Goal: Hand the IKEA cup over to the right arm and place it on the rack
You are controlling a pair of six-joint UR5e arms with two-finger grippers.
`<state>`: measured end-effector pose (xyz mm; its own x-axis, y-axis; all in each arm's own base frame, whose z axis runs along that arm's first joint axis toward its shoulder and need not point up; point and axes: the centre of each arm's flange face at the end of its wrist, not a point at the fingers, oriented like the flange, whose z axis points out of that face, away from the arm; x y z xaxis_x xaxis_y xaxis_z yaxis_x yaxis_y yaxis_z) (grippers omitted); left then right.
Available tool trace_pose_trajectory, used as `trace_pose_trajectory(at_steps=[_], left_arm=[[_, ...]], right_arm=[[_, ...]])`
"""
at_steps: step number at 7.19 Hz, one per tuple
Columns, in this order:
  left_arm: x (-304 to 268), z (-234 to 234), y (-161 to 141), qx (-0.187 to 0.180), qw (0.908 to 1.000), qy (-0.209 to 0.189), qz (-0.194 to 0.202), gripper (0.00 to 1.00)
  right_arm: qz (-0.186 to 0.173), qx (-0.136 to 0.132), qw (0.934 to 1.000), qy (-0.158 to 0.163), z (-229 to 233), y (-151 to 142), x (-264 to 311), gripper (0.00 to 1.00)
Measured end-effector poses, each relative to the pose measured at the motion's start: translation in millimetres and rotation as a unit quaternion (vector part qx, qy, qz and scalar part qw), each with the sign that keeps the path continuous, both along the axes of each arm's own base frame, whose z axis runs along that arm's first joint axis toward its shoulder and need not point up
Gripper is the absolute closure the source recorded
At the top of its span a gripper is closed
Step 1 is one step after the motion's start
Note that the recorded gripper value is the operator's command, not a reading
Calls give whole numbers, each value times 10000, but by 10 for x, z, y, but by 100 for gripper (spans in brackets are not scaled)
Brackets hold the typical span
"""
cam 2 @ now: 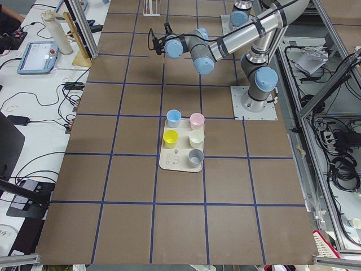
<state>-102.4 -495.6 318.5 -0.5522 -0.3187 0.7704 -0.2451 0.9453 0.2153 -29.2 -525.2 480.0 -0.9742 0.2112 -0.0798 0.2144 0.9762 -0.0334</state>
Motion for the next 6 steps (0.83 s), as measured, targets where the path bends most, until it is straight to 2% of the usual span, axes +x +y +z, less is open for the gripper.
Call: trace_pose_trajectory(at_steps=[1,2,4,6], left_arm=[[106,13,-28,-16,9969,-781,-84,0],[186,54,-26,-28,9884,-1504,-184,0],[313,163,44,-9,9627,-2680,-357,0],[402,360,145,-75,9365,-3479,-437,0]], right_arm=[[197,-86,9995,241,-97,-125,-89,93],[425,-170,9981,409,-207,-257,-169,93],[754,-258,9953,556,-435,-460,-403,93],[866,-297,9939,610,-644,-585,-741,93]])
